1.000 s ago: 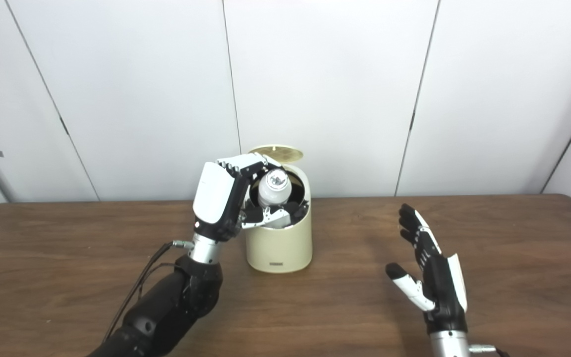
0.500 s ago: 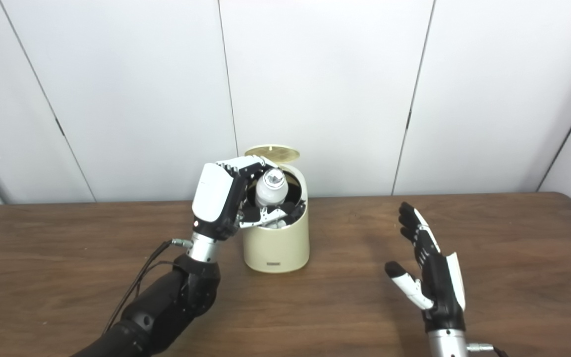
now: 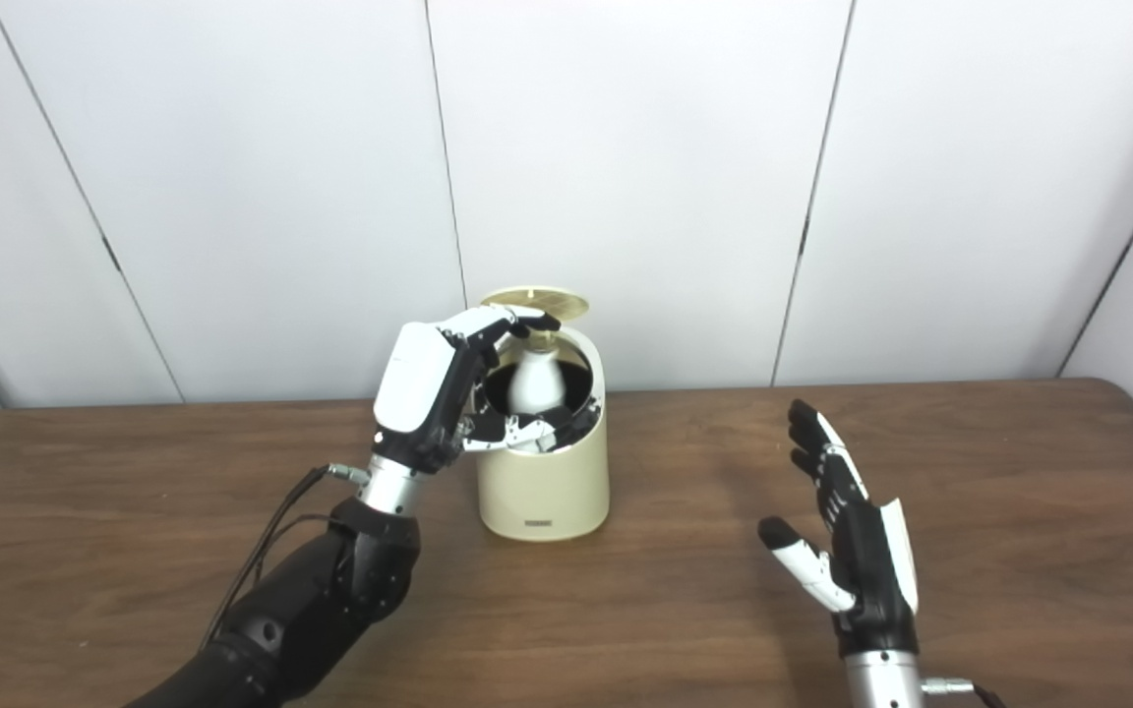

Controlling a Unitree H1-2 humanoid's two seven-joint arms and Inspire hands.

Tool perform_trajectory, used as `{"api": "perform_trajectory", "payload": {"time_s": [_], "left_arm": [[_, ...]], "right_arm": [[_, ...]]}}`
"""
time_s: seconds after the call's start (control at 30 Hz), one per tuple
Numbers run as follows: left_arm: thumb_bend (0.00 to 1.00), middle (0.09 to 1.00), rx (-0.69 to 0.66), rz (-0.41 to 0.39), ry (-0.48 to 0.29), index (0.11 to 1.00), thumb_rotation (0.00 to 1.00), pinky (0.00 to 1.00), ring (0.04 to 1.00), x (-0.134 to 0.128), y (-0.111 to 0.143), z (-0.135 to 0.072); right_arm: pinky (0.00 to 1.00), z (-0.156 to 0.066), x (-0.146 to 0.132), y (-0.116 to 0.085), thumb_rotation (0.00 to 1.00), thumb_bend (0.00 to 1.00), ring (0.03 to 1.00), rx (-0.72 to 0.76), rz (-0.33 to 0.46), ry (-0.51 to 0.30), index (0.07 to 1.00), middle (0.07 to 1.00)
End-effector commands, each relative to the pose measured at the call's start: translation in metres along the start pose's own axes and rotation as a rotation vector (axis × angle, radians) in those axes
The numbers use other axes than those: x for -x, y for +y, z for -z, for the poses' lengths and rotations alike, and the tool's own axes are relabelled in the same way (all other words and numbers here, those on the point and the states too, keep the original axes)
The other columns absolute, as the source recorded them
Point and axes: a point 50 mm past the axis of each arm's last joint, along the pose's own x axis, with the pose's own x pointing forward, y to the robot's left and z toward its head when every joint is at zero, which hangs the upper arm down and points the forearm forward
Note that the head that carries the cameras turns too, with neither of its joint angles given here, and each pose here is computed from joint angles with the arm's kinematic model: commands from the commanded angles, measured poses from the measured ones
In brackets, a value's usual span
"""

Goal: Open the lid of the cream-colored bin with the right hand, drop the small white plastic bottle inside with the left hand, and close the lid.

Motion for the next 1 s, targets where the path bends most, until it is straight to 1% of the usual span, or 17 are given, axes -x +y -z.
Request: {"api": "perform_trajectory", "payload": {"time_s": [0.0,0.23,0.4,0.47,0.57,0.6,0.63,0.67,0.7,0.73,0.8,0.9,0.97], "left_arm": [[1.0,0.681,-0.013,-0.036,-0.023,0.683,0.15,0.5,0.639,-0.015,0.011,0.0],[1.0,0.682,-0.02,-0.042,-0.027,0.685,0.17,0.5,0.64,-0.015,0.013,0.0],[1.0,0.675,-0.006,-0.051,-0.023,0.67,0.15,0.49,0.631,-0.014,0.015,-0.001],[0.99,0.666,0.003,-0.063,-0.024,0.657,0.17,0.48,0.622,-0.012,0.016,-0.002],[0.89,0.649,0.028,-0.084,-0.022,0.642,0.25,0.46,0.603,-0.007,0.019,-0.005],[0.78,0.642,0.046,-0.103,-0.02,0.635,0.35,0.46,0.593,-0.004,0.021,-0.007],[0.73,0.631,0.058,-0.115,-0.018,0.625,0.41,0.45,0.576,-0.002,0.023,-0.009],[0.7,0.626,0.072,-0.126,-0.015,0.62,0.45,0.44,0.567,-0.001,0.024,-0.01],[0.69,0.621,0.099,-0.148,-0.007,0.617,0.49,0.44,0.562,0.002,0.028,-0.013],[0.68,0.615,0.117,-0.161,-0.002,0.618,0.58,0.44,0.556,0.003,0.03,-0.014],[0.67,0.612,0.165,-0.187,0.016,0.623,0.66,0.44,0.553,0.007,0.035,-0.018],[0.69,0.61,0.232,-0.233,0.034,0.63,0.72,0.45,0.559,0.014,0.046,-0.025],[0.69,0.632,0.279,-0.27,0.049,0.637,0.74,0.48,0.589,0.02,0.054,-0.029]], "right_arm": [[0.88,-0.002,-0.001,0.004,0.79,1.0,0.907,-0.01,0.005,-0.038,0.897,0.909],[0.88,-0.001,-0.001,0.003,0.78,1.0,0.907,-0.013,0.003,-0.043,0.897,0.911],[0.88,0.0,-0.001,0.003,0.78,1.0,0.904,-0.017,0.005,-0.037,0.894,0.908],[0.88,-0.001,-0.001,0.004,0.78,1.0,0.907,-0.018,0.006,-0.034,0.893,0.909],[0.89,-0.001,-0.001,0.003,0.78,1.0,0.912,-0.017,0.005,-0.037,0.896,0.911],[0.89,-0.001,-0.002,0.003,0.78,1.0,0.913,-0.015,0.004,-0.038,0.897,0.912],[0.89,-0.002,-0.002,0.003,0.79,1.0,0.911,-0.014,0.004,-0.039,0.896,0.911],[0.88,-0.002,-0.002,0.003,0.79,1.0,0.91,-0.013,0.004,-0.04,0.895,0.91],[0.89,-0.002,-0.003,0.003,0.79,1.0,0.911,-0.01,0.005,-0.042,0.896,0.91],[0.88,-0.002,-0.004,0.003,0.79,1.0,0.908,-0.009,0.005,-0.044,0.896,0.909],[0.88,-0.002,-0.005,0.002,0.79,1.0,0.906,-0.008,0.004,-0.044,0.896,0.908],[0.89,-0.001,-0.006,0.001,0.78,1.0,0.908,-0.01,0.003,-0.045,0.897,0.909],[0.88,-0.001,-0.008,0.0,0.78,1.0,0.905,-0.005,0.002,-0.052,0.899,0.911]]}}
